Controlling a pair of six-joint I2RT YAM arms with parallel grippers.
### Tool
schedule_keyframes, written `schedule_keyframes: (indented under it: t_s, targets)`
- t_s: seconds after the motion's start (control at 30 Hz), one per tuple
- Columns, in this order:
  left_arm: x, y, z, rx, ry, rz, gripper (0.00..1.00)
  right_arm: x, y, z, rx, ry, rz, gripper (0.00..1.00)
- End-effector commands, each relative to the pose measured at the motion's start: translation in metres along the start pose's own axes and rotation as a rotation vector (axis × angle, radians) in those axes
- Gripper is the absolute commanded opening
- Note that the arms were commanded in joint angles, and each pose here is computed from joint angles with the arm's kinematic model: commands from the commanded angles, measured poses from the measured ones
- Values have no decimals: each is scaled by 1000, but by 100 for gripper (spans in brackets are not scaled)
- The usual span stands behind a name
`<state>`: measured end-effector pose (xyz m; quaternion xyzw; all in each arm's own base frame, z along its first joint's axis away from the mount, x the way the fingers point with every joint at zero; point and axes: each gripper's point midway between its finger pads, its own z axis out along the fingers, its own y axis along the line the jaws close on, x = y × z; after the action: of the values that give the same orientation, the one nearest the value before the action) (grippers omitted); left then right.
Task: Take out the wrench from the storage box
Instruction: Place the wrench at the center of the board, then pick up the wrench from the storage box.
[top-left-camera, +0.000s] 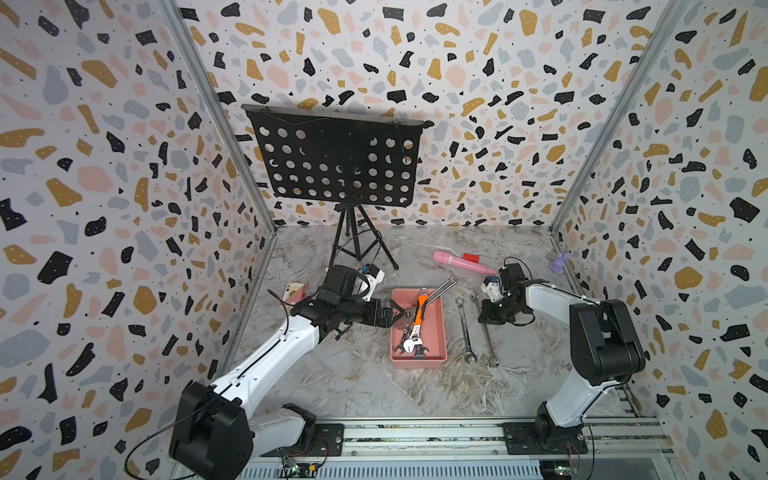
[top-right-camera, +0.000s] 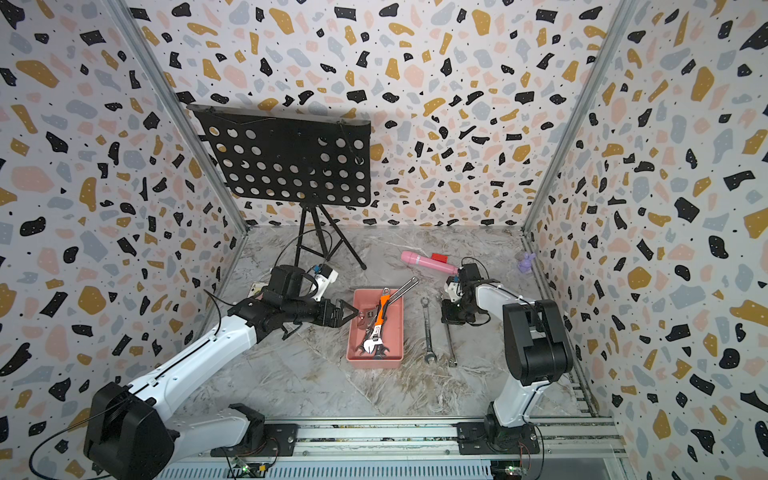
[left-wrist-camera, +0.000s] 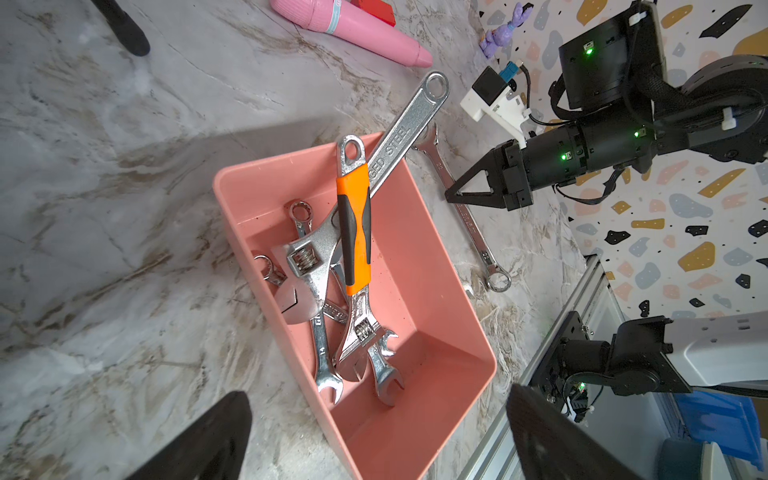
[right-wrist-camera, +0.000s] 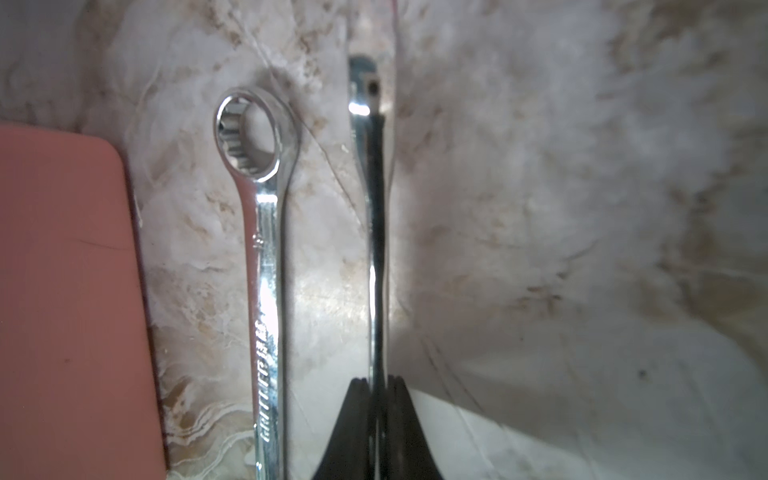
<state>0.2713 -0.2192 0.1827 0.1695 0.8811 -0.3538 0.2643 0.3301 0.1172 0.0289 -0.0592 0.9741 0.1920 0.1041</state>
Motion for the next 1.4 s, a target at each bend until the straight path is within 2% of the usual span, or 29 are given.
schedule_keyframes:
  t_s: [0.0, 0.17, 0.27, 0.37, 0.6, 0.73, 0.93, 1.13, 1.23, 1.37]
  targets:
    - [-1, 1, 2, -3, -11, 15, 100, -17, -8, -5, 50, -50, 9, 0]
    - [-1, 2, 4, -5, -4, 13, 100, -12, -14, 2, 63, -43, 68, 0]
    - [-2, 3, 6, -3, 1, 15, 100, -8, -13, 4, 51, -46, 96, 14]
    - [-2, 3, 8, -3, 6, 16, 100, -7, -13, 3, 51, -57, 109, 19]
    - [-4, 4, 10, -5, 15, 22, 100, -2, -15, 4, 56, -53, 117, 21]
    - [-4, 3, 9, -4, 15, 28, 100, 2, -17, -1, 80, -51, 114, 31]
    - [-2, 4, 10, -6, 26, 29, 100, -10, -11, -28, 101, -91, 78, 32]
    - [-7, 1, 4, -13, 17, 48, 100, -21, 26, -75, 42, -185, 87, 38]
    - [-9, 1, 2, -19, 17, 53, 100, -20, 64, -91, -27, -254, 129, 40]
    - [-10, 3, 0, -37, 19, 58, 100, -15, 125, -103, -78, -327, 69, 45]
